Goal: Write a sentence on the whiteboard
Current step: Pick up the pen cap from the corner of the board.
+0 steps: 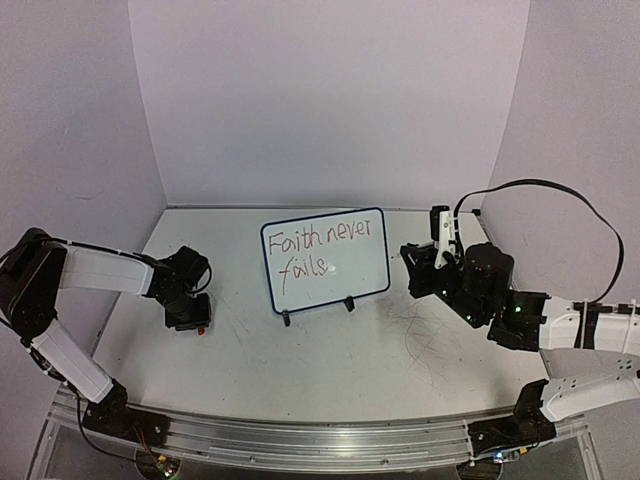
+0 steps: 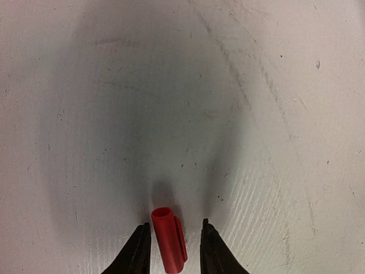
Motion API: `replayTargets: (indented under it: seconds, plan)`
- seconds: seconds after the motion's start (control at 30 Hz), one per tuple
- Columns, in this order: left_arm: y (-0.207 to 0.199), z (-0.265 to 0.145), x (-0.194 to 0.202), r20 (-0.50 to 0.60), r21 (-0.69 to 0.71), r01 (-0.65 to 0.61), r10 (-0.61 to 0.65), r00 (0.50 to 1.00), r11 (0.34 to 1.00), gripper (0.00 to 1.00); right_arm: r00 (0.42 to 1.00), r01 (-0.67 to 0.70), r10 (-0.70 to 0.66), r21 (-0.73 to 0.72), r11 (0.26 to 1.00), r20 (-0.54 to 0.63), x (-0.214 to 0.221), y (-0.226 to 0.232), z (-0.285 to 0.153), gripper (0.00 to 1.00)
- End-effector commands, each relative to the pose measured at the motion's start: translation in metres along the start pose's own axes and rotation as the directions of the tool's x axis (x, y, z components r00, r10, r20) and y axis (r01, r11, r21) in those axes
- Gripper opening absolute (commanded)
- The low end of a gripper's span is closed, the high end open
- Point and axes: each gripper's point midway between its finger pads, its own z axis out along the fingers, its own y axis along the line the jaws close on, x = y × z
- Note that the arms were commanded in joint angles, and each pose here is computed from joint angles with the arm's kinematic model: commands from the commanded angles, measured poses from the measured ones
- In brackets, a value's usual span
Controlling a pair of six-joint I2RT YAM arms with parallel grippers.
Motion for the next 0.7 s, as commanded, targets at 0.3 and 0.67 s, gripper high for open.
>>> replayTargets:
  seconds: [0.3, 0.67]
  plan:
    - [-0.009, -0.033, -0.01, 0.11, 0.114, 0.003, -0.016, 0.994, 0.994, 0.09, 0.995, -0.058, 0.061, -0.047, 0.997, 0.073, -0.036, 0.012, -0.002, 0.0]
    - [-0.13, -0.229, -0.083, 0.589, 0.576, -0.458, 0.045, 0.807, 0.677, 0.07, 0.998, -0.069, 0.07, -0.241, 0.968, -0.002, -0.068, 0.057, -0.003, 0.0]
